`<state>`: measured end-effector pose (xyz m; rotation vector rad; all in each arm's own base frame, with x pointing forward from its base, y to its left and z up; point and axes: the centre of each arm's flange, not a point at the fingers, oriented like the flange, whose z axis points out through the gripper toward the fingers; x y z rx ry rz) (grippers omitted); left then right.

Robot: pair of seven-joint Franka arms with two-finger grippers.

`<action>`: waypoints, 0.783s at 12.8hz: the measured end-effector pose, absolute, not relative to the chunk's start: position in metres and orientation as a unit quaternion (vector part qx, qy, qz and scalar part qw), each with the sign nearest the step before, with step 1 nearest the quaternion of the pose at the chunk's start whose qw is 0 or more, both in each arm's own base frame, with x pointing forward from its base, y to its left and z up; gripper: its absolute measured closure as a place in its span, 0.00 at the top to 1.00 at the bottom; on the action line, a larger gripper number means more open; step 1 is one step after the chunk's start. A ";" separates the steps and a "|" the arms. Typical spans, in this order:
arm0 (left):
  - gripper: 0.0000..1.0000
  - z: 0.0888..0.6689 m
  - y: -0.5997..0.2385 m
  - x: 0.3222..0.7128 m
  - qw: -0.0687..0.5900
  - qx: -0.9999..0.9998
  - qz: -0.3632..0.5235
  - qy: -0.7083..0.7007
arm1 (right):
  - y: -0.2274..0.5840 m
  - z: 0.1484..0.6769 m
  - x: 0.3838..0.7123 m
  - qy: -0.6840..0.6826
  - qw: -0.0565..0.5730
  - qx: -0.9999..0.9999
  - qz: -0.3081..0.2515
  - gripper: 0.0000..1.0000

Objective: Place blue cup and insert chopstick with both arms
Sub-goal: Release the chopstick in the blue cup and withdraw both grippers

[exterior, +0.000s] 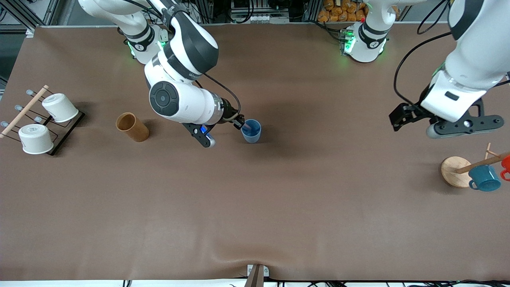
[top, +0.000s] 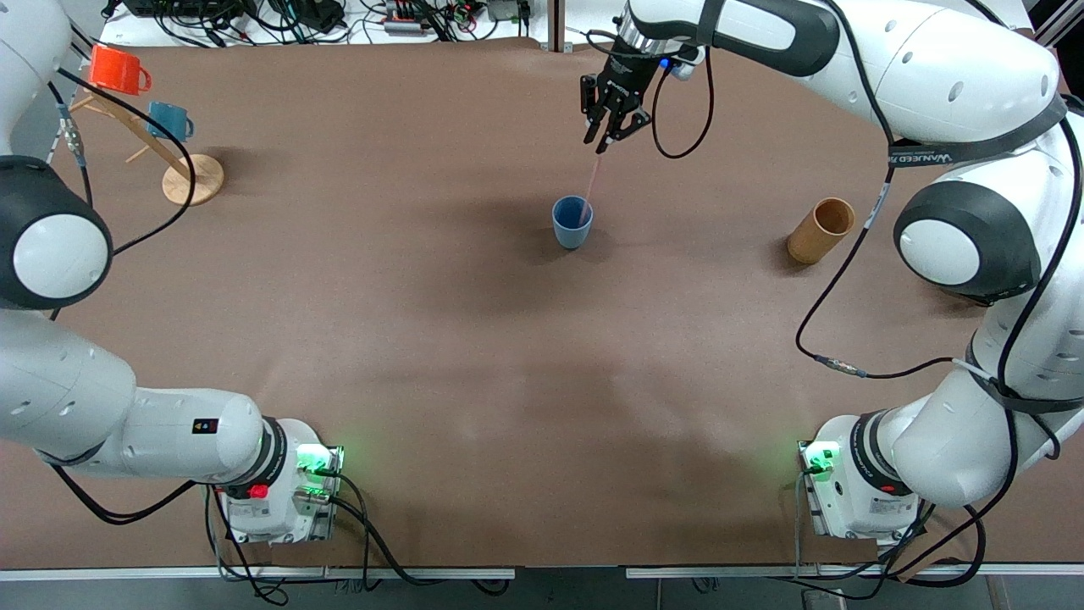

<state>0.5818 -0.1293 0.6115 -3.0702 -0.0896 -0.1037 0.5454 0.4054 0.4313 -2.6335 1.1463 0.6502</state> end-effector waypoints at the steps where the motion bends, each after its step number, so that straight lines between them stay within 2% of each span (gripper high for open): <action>1: 1.00 0.612 -0.117 0.580 0.025 -0.999 -0.029 -0.029 | 0.400 0.433 0.549 0.398 0.098 -0.886 0.218 0.47; 3: 1.00 0.616 -0.089 0.575 0.010 -0.999 -0.024 -0.027 | 0.375 0.443 0.559 0.416 0.087 -0.877 0.226 0.70; 5: 1.00 0.621 -0.075 0.567 0.010 -0.999 -0.024 -0.026 | 0.321 0.464 0.574 0.425 0.059 -0.866 0.257 0.93; 6: 1.00 0.624 -0.074 0.563 0.011 -0.999 -0.023 -0.027 | 0.287 0.474 0.581 0.425 0.049 -0.861 0.275 1.00; 8: 1.00 0.630 -0.076 0.555 0.012 -0.999 -0.020 -0.025 | 0.227 0.491 0.592 0.427 0.042 -0.852 0.299 1.00; 10: 1.00 0.633 -0.076 0.550 0.013 -0.999 -0.021 -0.025 | 0.180 0.507 0.603 0.398 0.068 -0.866 0.296 1.00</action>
